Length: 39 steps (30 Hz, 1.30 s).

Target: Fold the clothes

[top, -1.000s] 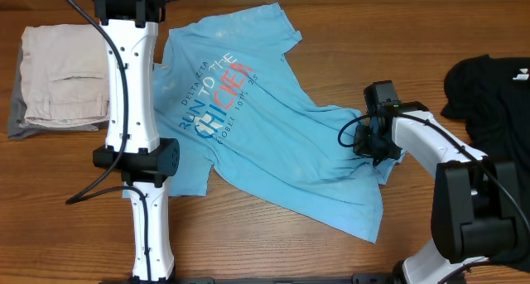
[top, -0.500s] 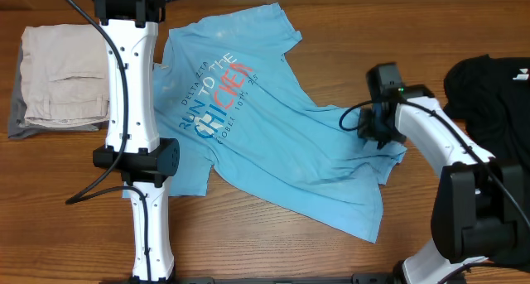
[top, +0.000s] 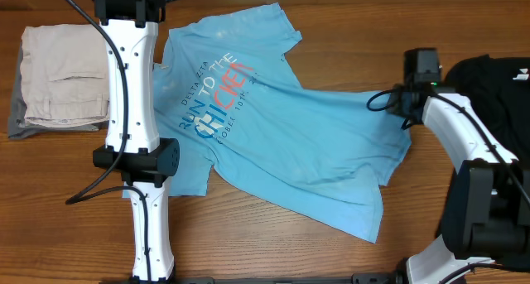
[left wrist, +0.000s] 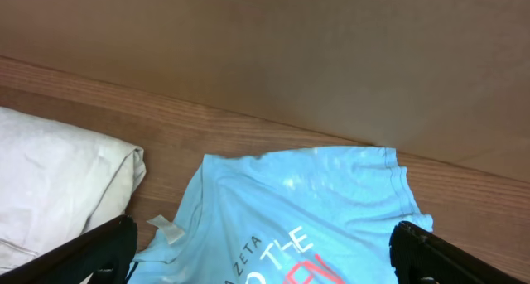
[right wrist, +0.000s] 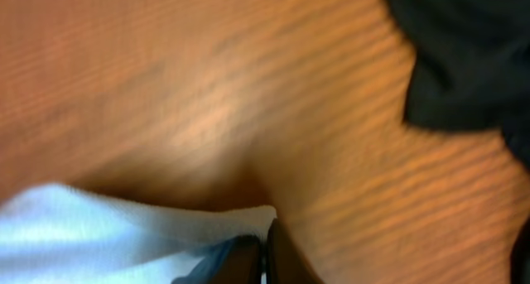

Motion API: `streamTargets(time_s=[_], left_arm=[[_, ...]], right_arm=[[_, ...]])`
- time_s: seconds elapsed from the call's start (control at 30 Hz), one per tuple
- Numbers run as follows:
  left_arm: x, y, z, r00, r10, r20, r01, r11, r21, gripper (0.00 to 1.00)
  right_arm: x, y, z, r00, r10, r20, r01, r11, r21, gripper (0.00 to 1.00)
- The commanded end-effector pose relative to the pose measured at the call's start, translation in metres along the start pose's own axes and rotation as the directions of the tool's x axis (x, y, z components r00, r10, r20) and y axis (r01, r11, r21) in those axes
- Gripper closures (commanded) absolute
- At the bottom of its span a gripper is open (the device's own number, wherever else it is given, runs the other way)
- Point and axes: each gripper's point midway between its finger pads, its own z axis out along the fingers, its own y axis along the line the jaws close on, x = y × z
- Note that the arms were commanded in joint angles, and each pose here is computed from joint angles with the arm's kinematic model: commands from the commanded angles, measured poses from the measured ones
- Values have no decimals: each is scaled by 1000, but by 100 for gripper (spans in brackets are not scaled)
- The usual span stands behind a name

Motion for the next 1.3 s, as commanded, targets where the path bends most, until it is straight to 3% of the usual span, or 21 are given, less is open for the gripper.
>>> streamTargets(time_s=[0.0, 0.03, 0.13, 0.2, 0.33, 0.43, 0.57, 0.93, 1.27], left_arm=[[3, 0, 5, 1000, -7, -7, 7, 1000, -7, 0], [3, 0, 5, 1000, -7, -8, 7, 1000, -7, 0], [3, 0, 5, 1000, -7, -7, 7, 1000, -7, 0], [3, 0, 5, 1000, -7, -8, 7, 1000, -7, 0], [3, 0, 5, 1000, -7, -8, 7, 1000, -7, 0], [3, 0, 5, 1000, -7, -7, 7, 1000, -7, 0], [3, 0, 5, 1000, -7, -8, 7, 1000, -7, 0], [3, 0, 5, 1000, -7, -8, 7, 1000, -7, 0], [3, 0, 5, 1000, -7, -8, 7, 1000, -7, 0]], right_arm=[[-23, -4, -2, 996, 33, 82, -33, 999, -2, 87], [-27, -3, -1, 994, 39, 99, -38, 999, -8, 79], [-38, -1, 0, 986, 59, 155, -55, 998, -26, 76], [-46, -1, 1, 978, 74, 194, -68, 997, -35, 63], [-58, 1, -4, 972, 80, 219, -67, 996, -66, 59], [-51, 10, -11, 989, 49, 142, -32, 993, -117, 60], [-22, 19, -13, 1000, 16, 5, -15, 985, -174, 83], [3, 29, 26, 998, -32, -59, 20, 981, -193, 78], [24, 42, 63, 988, -104, -114, 74, 968, -238, 82]])
